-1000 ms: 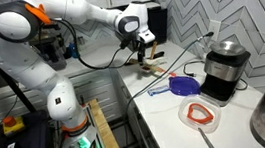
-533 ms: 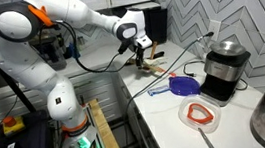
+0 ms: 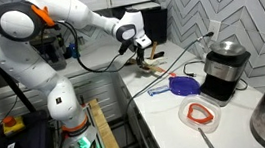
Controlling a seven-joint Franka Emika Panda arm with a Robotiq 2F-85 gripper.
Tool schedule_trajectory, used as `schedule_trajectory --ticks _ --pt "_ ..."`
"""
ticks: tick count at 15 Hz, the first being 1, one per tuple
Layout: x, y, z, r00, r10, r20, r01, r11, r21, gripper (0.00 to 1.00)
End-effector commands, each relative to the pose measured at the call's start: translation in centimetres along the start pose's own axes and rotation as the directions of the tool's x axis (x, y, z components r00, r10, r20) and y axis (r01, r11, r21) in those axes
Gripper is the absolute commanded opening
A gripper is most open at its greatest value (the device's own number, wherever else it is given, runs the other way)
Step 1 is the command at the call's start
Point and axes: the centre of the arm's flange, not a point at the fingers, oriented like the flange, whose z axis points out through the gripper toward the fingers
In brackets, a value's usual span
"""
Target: Move the white ladle to the clear bowl on the right
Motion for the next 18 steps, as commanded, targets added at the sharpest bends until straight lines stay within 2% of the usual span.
schedule_trajectory --ticks 1,5,8,9,11,14,17,18 --pt "-0.2 -0.5 1.3 1.000 0.027 -0.012 -0.027 0.999 0.027 0.76" --pt "0.3 -1.5 2.0 0.999 0.043 -0.022 -0.042 0.998 0.049 0.73" --pt "0.8 -2.4 2.1 0.998 0.052 -0.032 -0.050 0.997 0.066 0.75" --pt "0.9 -2.6 2.2 0.998 0.055 -0.033 -0.052 0.996 0.068 0.73" --pt "1.0 -2.9 2.4 0.998 0.058 -0.033 -0.056 0.996 0.067 0.50" --pt "1.1 -3.1 3.0 0.997 0.068 -0.023 -0.067 0.996 0.057 0.24" --pt "1.2 -3.1 3.0 0.997 0.080 -0.022 -0.078 0.995 0.059 0.02" --pt "1.3 -3.2 2.9 0.996 0.080 -0.024 -0.079 0.995 0.062 0.00"
